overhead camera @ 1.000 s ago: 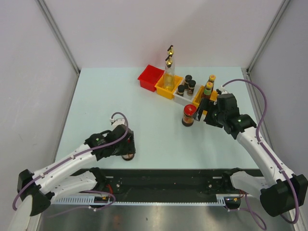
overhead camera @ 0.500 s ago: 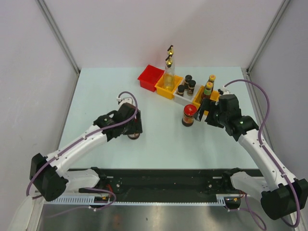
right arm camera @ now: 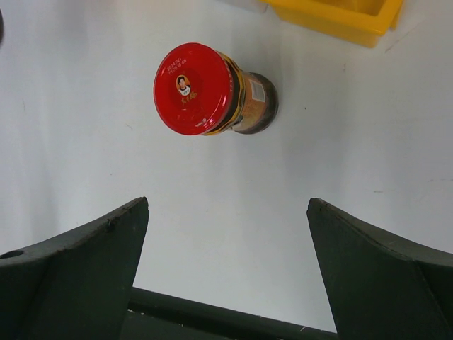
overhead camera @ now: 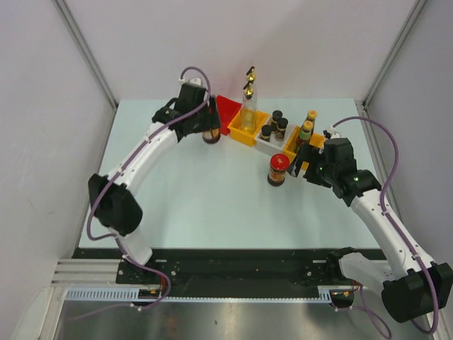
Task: Organize the condiment bottles
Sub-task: Pick up the bottle from the corner of the board, then place the bottle in the storage box.
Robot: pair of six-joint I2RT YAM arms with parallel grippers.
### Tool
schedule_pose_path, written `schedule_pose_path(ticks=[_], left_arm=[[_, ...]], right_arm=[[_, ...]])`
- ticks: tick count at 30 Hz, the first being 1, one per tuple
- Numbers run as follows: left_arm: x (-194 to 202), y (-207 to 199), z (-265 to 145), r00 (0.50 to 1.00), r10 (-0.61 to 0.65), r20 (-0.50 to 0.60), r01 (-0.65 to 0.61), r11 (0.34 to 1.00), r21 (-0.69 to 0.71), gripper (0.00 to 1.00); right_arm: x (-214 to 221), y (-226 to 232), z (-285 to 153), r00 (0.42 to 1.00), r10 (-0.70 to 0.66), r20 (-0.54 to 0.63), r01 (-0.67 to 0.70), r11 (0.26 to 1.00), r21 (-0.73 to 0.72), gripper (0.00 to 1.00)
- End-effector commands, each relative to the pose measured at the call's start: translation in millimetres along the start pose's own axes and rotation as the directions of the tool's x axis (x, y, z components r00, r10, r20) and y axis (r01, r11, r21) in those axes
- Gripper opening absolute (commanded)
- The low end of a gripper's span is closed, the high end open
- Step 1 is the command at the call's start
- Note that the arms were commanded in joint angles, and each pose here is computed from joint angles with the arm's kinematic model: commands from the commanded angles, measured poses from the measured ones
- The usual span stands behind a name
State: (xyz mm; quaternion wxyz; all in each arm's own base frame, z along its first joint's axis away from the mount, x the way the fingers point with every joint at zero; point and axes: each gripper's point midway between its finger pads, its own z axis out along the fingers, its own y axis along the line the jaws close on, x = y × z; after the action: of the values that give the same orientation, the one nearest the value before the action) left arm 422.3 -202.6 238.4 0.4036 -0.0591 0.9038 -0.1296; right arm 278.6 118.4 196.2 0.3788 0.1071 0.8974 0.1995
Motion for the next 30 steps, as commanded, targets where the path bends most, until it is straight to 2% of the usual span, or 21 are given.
schedule_pose_path(ticks=[1,3,4,5,6,7,11,16,23,30], left_arm=[[-94.4,-46.3,2.5,0.975,-0.017,0.221,-0.016,0.989,0.149,0.00],[-125.4,-57.5,4.3,0.959,-0.031,0.281,-0.020,0.984,0.179,0.00],[-121.6,-56.7,30.2,0.966,-0.023,0.256,-0.021,0.986,0.166,0.00],[-128.5,-55.8,36.2,0.964,-0.028,0.263,-0.016,0.986,0.165,0.00],[-147.8,-62.0,30.0,0.951,-0.043,0.307,-0.015,0.983,0.185,0.00],[-143.6,-59.9,51.4,0.956,-0.040,0.291,-0.012,0.985,0.174,0.00],[-168.2,-53.7,72.4,0.932,-0.088,0.352,0.016,0.979,0.202,0.00],[-180.5,-46.4,96.4,0.911,-0.091,0.403,-0.005,0.973,0.232,0.00],[-173.4,-47.5,132.9,0.897,0.007,0.442,-0.128,0.961,0.245,0.00],[-166.9,-46.5,162.2,0.885,0.032,0.464,-0.165,0.954,0.249,0.00]], right_arm=[[-13.5,3.3,1.8,0.999,-0.005,0.045,0.006,1.000,-0.024,1.00],[-16.2,4.2,2.0,0.998,-0.002,0.055,0.003,1.000,-0.029,1.00],[-17.3,3.7,2.9,0.998,0.000,0.057,0.002,1.000,-0.028,1.00],[-18.4,3.8,3.9,0.998,-0.002,0.061,0.003,1.000,-0.028,1.00],[-18.9,3.5,4.7,0.998,-0.001,0.062,0.002,1.000,-0.027,1.00],[-19.2,2.6,5.1,0.998,0.001,0.062,0.000,1.000,-0.025,1.00],[-18.7,-1.4,10.7,0.999,0.000,0.051,0.000,1.000,-0.011,1.00],[-17.7,-7.3,15.7,0.999,0.001,0.038,-0.002,1.000,0.008,1.00],[-16.5,-12.0,21.6,1.000,0.004,0.026,-0.004,1.000,0.026,1.00],[-11.5,-15.0,32.9,1.000,0.007,-0.006,-0.007,0.999,0.038,1.00]])
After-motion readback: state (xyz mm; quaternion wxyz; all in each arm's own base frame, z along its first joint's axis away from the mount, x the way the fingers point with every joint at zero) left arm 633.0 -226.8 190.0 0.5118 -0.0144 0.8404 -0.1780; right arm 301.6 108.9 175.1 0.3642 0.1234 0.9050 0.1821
